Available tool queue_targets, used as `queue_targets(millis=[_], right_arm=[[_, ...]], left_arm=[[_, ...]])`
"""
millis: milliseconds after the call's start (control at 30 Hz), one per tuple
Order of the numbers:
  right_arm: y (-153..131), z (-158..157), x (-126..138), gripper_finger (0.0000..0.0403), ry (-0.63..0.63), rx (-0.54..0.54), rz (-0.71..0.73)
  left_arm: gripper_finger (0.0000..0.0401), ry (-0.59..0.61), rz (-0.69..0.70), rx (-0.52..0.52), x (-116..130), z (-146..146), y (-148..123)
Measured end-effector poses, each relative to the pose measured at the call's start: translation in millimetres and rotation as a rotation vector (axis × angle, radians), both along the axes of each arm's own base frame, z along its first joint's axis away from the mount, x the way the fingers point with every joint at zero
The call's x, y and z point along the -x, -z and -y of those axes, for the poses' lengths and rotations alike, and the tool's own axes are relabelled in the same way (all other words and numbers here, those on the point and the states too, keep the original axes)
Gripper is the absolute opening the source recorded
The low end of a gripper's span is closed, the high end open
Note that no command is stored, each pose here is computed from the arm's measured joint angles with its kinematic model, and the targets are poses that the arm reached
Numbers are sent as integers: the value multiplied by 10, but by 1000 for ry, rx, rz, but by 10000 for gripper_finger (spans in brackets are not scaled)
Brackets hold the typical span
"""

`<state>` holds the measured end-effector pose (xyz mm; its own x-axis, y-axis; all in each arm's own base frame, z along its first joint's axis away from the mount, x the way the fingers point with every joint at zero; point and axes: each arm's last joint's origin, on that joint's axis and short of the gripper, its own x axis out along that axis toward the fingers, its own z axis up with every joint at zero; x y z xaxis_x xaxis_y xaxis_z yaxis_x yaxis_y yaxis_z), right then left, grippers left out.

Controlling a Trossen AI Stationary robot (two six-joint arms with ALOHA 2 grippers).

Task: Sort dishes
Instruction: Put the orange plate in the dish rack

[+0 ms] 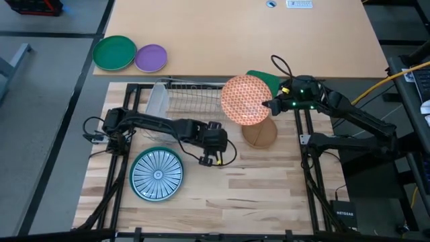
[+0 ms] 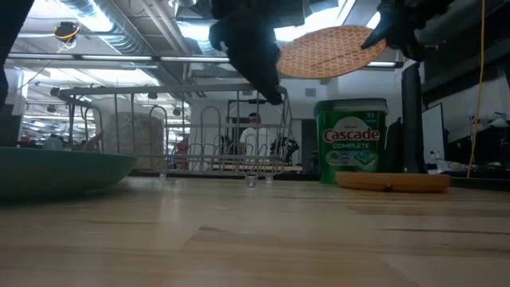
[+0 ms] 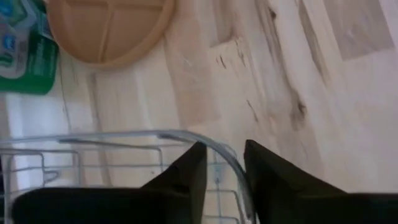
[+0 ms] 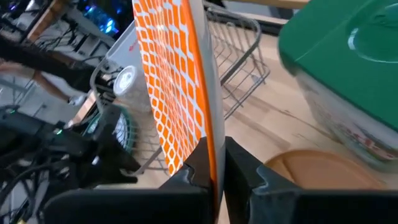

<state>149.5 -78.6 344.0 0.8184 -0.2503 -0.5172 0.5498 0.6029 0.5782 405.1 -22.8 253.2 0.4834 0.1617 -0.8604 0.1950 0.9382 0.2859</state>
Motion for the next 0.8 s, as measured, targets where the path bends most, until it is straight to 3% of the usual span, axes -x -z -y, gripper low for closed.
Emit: queue_targets(millis=[233,600,800], right_arm=[[-4,9,0,17,24,11,0],[-12,53,-60,17,51,38,17],[29,83,-112,17,51,26,-6]], left_arm=[[30,-25,90,-12,-84,-173,-45],[46,-23,205,-41,-175,-430,-123],[32,-90,226,5,-184,-434,-122]])
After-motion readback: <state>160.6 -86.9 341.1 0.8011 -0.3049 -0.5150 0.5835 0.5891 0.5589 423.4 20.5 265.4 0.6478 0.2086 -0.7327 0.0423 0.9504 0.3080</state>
